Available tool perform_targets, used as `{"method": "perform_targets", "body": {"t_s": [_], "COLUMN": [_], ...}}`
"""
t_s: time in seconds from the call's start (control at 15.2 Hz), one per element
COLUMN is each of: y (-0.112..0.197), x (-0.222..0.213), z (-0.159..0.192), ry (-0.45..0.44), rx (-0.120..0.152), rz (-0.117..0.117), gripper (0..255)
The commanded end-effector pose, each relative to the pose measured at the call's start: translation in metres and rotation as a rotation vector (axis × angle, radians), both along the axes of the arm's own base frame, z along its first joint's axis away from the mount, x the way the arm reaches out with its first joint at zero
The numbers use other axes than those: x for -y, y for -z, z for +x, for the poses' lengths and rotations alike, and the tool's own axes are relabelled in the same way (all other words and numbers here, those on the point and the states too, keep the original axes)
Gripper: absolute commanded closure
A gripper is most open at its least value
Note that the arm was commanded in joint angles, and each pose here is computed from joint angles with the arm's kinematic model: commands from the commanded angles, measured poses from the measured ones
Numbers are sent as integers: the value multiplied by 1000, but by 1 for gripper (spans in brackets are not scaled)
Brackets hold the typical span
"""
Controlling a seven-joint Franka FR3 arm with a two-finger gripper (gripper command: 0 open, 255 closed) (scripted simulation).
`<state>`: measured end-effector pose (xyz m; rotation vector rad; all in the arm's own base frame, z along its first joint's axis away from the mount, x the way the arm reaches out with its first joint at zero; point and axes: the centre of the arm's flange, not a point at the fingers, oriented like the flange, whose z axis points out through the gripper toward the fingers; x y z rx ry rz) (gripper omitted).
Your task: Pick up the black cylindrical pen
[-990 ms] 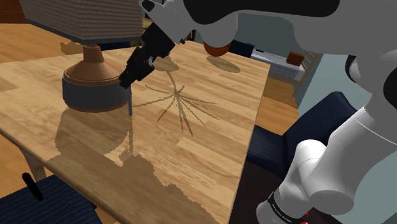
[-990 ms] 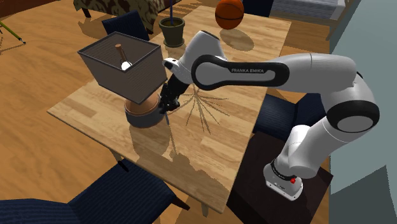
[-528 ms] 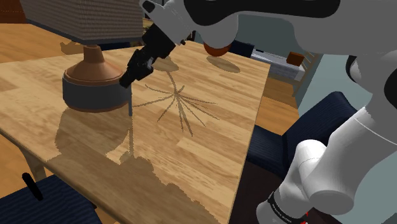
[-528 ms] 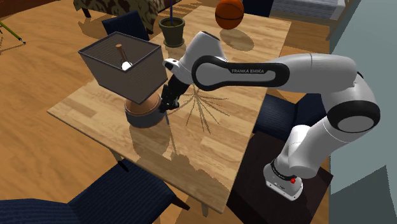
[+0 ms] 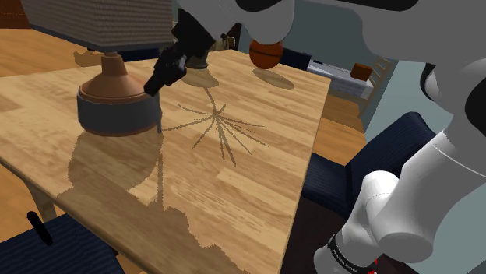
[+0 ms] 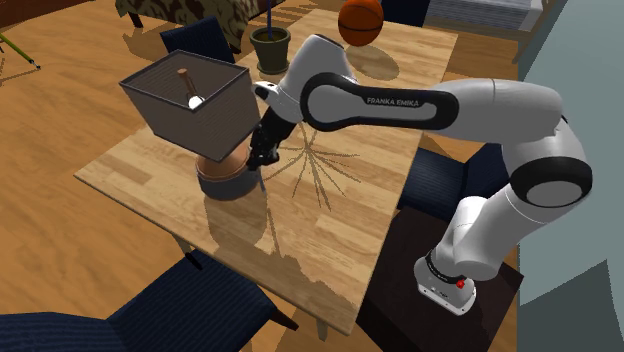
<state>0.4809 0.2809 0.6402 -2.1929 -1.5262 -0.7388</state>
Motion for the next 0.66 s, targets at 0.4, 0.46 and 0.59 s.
{"method": "perform_targets", "body": {"t_s": [0.4,0.46,0.59], "y": [-44,-50,-51], "x": [0,0,0], "z": [-1,-1,-1], "ry": [0,0,0], "rx": [4,4,4], "rz": [2,2,2], "gripper": [255,255,255]}}
